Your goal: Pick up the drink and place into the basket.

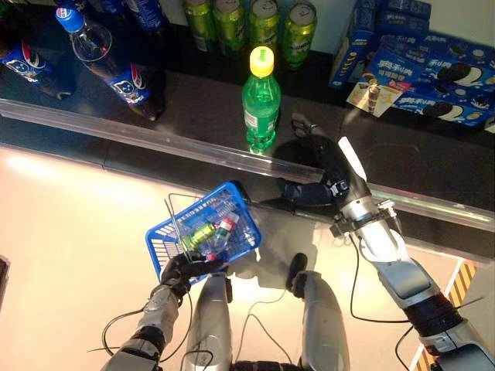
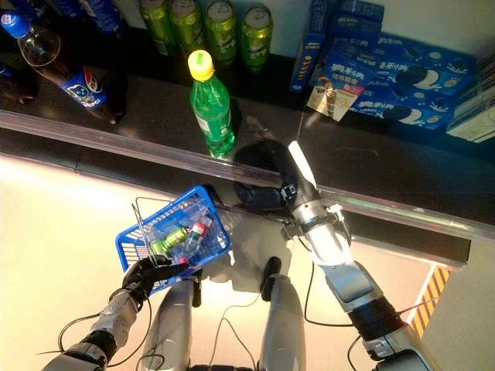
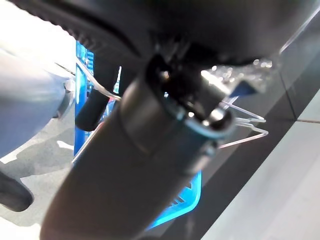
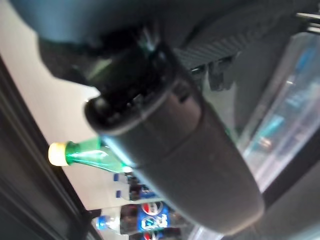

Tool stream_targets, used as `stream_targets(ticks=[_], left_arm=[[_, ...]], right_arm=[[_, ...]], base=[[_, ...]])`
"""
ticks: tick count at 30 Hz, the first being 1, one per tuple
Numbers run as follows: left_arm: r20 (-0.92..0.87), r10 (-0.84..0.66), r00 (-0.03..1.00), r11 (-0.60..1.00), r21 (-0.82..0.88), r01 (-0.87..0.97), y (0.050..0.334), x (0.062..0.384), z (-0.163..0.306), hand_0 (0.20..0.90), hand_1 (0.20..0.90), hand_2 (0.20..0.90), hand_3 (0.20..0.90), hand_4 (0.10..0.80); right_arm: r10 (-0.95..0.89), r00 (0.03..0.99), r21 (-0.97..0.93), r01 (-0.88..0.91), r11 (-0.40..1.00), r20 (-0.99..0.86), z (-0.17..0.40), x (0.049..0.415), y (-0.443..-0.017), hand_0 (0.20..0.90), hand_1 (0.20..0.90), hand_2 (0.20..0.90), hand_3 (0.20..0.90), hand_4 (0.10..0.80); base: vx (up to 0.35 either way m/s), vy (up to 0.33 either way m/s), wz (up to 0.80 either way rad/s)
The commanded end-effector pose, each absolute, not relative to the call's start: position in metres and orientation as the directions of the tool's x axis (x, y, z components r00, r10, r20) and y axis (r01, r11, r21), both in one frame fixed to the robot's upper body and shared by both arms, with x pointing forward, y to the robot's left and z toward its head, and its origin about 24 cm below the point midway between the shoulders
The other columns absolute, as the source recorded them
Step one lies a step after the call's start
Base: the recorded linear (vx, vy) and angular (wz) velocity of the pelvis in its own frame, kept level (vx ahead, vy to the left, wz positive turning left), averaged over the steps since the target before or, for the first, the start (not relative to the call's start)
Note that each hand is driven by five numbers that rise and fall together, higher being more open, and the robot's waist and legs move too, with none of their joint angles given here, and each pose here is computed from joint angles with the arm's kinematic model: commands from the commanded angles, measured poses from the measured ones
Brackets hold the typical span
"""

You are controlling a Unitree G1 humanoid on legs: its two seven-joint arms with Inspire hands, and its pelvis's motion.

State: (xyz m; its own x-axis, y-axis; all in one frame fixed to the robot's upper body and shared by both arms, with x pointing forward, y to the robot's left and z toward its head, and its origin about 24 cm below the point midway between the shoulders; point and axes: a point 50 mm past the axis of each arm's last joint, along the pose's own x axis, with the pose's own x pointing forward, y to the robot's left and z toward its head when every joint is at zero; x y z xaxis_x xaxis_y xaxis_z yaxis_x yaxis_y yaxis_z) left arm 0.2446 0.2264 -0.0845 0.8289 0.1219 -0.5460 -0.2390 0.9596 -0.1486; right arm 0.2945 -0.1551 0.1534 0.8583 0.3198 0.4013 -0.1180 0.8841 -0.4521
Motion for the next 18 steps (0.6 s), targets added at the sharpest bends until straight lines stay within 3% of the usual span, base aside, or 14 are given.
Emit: stream_targets(ticks=[1, 18], left_arm=[[-0.488, 0.165, 0.857, 0.961, -0.117, -0.252, 0.247, 0.225, -0.083, 0.3, 0.3, 0.3, 0.2, 0.1], [-0.517, 0.107, 0.849, 0.979, -0.095, -0.181, 0.238, 0.226, -0.084, 0.3, 0.3, 0.3, 0.2, 0.1]], right_arm=[[0.284, 0.639, -0.33, -0.05, 0.943, 0.715, 0.227, 0.283, -0.15, 0.9, 0.9, 0.9, 0.9, 0.8], [0.167, 0.731, -0.211, -0.032, 0.977, 0.661, 0.249, 0.325, -0.16, 0.9, 0.9, 0.9, 0.9, 0.8]], base=[[0.0, 0.0, 0.0], [0.0, 0.0, 0.0]])
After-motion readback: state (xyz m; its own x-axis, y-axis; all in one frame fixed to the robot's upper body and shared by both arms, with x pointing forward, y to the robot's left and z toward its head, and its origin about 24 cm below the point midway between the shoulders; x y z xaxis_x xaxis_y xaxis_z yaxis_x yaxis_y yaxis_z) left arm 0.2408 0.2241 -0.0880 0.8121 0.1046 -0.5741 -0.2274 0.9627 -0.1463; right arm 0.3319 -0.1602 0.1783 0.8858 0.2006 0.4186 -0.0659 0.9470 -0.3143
